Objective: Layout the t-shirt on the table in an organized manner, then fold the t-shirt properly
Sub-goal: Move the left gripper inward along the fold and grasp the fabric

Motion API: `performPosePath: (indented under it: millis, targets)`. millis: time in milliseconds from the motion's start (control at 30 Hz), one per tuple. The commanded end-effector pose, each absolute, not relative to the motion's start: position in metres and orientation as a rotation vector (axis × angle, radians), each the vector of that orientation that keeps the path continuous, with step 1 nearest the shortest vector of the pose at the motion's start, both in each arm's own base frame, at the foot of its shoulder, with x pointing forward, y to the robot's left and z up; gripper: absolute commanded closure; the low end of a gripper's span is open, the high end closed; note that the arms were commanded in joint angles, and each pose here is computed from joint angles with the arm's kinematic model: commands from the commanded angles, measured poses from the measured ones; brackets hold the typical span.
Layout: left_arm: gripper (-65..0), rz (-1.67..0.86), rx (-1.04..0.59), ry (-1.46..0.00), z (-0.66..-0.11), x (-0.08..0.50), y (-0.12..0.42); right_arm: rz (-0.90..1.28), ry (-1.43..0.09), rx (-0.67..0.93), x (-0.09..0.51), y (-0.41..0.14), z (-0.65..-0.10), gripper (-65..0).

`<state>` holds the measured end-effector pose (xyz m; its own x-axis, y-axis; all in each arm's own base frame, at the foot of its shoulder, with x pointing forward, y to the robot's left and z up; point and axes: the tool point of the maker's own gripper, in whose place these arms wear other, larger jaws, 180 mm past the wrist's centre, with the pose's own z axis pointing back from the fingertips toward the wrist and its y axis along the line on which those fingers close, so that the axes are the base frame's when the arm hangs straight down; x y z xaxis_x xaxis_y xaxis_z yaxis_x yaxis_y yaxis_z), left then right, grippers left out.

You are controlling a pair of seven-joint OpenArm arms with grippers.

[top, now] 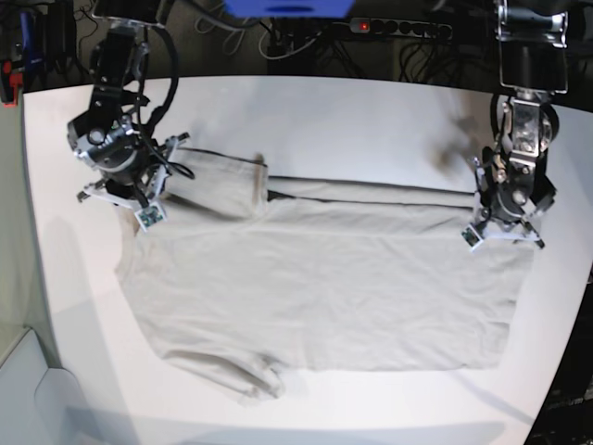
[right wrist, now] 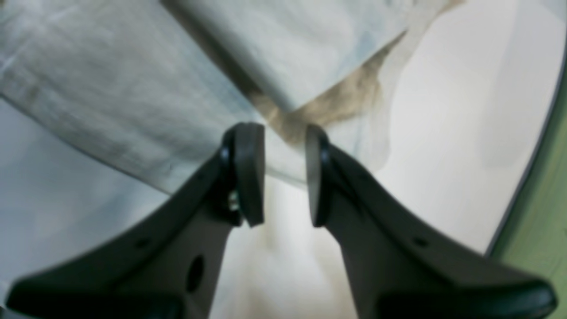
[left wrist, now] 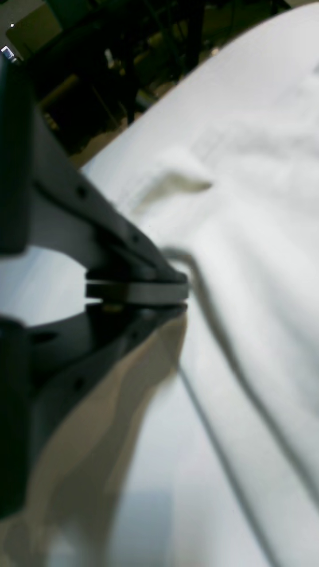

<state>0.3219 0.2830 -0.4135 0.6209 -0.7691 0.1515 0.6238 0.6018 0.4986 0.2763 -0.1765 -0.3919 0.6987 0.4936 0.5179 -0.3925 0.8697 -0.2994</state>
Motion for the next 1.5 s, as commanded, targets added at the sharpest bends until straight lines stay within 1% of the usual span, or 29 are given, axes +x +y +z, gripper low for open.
performPosePath:
  millis: [0,200,300,400,500,1200,1367,1433,1467]
  targets:
    - [0.0,-0.821,0.459,-0.412,-0.397,0.334,0.289,0.501,-0.652,-0.193,0.285,-0.184,-0.384,-16.8]
    - [0.0,-0.824,0.454,-0.401,-0.401,0.329,0.289,0.520,-0.603,-0.225,0.280,-0.205,-0.393,-24.3]
    - [0.0,-0.826,0.450,-0.395,-0.404,0.326,0.288,0.460,-0.601,-0.251,0.277,-0.224,-0.390,-25.8]
    - [0.0,-0.826,0.449,-0.396,-0.404,0.326,0.288,0.413,-0.609,-0.272,0.280,-0.240,-0.385,-26.0]
    - [0.0,-0.826,0.449,-0.396,-0.404,0.326,0.288,0.396,-0.586,-0.265,0.276,-0.245,-0.393,-26.0]
    - [0.0,-0.829,0.440,-0.376,-0.411,0.317,0.288,0.394,-0.580,-0.241,0.279,-0.239,-0.399,-25.5]
    - [0.0,-0.829,0.439,-0.375,-0.411,0.317,0.288,0.387,-0.560,-0.219,0.282,-0.238,-0.408,-25.4]
    - [0.0,-0.829,0.439,-0.375,-0.411,0.317,0.288,0.387,-0.562,-0.220,0.283,-0.238,-0.408,-24.4]
    - [0.0,-0.829,0.439,-0.375,-0.411,0.317,0.288,0.387,-0.562,-0.220,0.283,-0.238,-0.408,-21.9]
